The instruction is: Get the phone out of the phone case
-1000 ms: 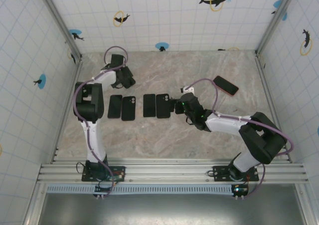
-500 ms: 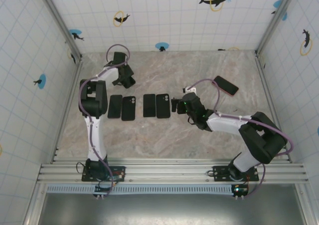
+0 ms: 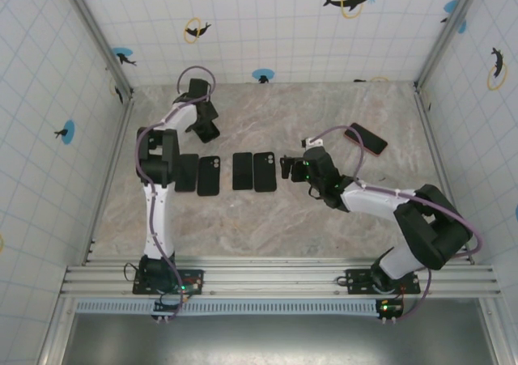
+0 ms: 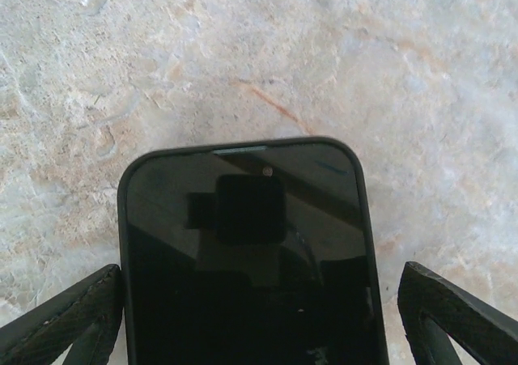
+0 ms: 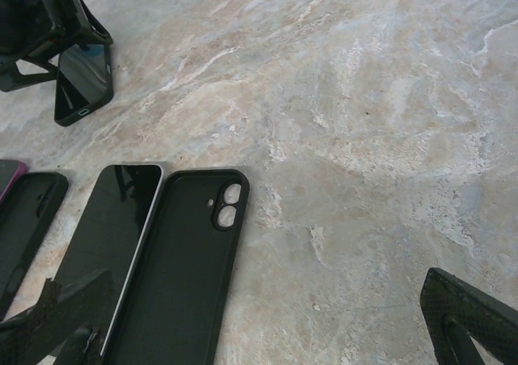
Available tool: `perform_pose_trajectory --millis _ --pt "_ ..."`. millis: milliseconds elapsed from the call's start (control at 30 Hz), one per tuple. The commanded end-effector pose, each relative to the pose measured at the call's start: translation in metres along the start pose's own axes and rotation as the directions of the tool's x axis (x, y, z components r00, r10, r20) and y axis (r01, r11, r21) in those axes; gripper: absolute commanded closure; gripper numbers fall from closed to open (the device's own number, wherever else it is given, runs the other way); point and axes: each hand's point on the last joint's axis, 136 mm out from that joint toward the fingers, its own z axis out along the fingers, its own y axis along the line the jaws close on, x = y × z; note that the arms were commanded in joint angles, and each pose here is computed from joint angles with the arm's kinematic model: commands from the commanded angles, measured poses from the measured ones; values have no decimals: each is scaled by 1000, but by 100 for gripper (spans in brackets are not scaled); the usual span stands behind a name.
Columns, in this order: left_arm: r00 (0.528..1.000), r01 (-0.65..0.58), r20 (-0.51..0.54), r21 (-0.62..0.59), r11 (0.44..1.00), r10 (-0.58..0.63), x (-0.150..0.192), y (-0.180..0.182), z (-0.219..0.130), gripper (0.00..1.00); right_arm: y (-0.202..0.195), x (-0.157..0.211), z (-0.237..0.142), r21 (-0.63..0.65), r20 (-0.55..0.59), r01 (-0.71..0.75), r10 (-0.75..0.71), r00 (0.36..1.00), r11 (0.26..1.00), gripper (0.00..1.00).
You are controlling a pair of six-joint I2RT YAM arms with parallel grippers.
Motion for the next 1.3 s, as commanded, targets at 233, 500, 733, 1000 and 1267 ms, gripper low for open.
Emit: perform_pose_trajectory --millis 233,500,733,1000,1267 --pt "978 -161 -160 -156 974 136 57 23 9 11 2 -6 -7 -42 28 -36 37 999 998 1" --pt "970 -157 -211 -170 973 120 73 30 13 16 -2 -3 -9 -57 21 -69 70 997 996 1" --pt "970 -75 -236 -96 993 50 87 34 14 38 -6 -1 -10 -57 16 -75 76 997 996 1" --pt "992 -33 -126 -34 999 29 46 20 -20 45 -1 -2 -9 -87 13 -94 96 995 992 0" --pt "998 42 -42 120 992 -37 2 -14 -56 47 0 -5 -11 -107 20 -116 119 993 987 0"
